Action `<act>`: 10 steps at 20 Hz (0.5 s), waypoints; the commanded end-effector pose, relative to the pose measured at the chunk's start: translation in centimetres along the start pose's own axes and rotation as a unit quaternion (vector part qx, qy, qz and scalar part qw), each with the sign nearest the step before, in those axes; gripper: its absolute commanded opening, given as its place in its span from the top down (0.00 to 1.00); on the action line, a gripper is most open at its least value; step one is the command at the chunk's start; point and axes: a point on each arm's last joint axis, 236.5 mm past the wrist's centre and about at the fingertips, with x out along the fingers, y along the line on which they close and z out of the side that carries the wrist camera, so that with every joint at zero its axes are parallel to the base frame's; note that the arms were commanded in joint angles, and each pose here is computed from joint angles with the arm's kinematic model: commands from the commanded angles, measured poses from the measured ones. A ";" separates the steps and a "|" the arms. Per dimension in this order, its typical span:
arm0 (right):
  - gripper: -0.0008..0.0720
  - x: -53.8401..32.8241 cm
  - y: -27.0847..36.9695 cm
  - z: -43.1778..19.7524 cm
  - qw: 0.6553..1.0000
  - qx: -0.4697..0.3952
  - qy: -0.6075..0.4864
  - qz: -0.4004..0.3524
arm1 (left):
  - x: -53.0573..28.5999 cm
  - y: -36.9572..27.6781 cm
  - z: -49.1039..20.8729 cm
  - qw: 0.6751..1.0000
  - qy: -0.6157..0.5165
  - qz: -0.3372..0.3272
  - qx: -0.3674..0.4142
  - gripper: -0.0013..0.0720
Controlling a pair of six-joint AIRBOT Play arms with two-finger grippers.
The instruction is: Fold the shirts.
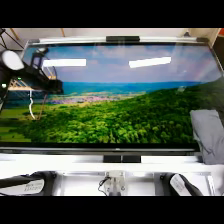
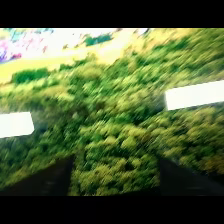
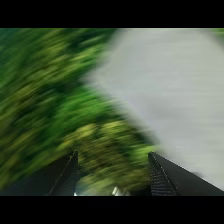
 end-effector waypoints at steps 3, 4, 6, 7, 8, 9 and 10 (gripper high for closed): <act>0.23 3.4 9.3 -7.4 0.982 -0.113 0.149 0.026 | 2.2 -1.9 -3.9 0.998 0.045 0.037 0.017 0.07; 0.23 3.4 9.3 -7.7 0.980 -0.134 0.150 0.011 | 2.3 -2.2 -3.7 0.999 0.022 0.031 -0.002 0.07; 0.23 3.3 9.0 -8.3 0.973 -0.173 0.152 -0.020 | 2.5 -1.8 -3.8 0.998 0.006 0.032 -0.049 0.07; 0.23 3.3 9.2 -8.6 0.970 -0.187 0.154 -0.027 | 2.6 -1.7 -4.0 0.998 0.011 0.033 -0.052 0.07; 0.23 3.3 9.5 -8.8 0.968 -0.197 0.155 -0.028 | 2.6 -1.6 -4.0 0.998 0.011 0.033 -0.052 0.07; 0.23 3.3 9.7 -9.0 0.967 -0.201 0.156 -0.026 | 2.6 -1.6 -4.0 0.998 0.011 0.033 -0.052 0.07; 0.23 3.4 9.9 -9.0 0.967 -0.202 0.156 -0.024 | 2.6 -1.6 -4.0 0.998 0.011 0.033 -0.052 0.07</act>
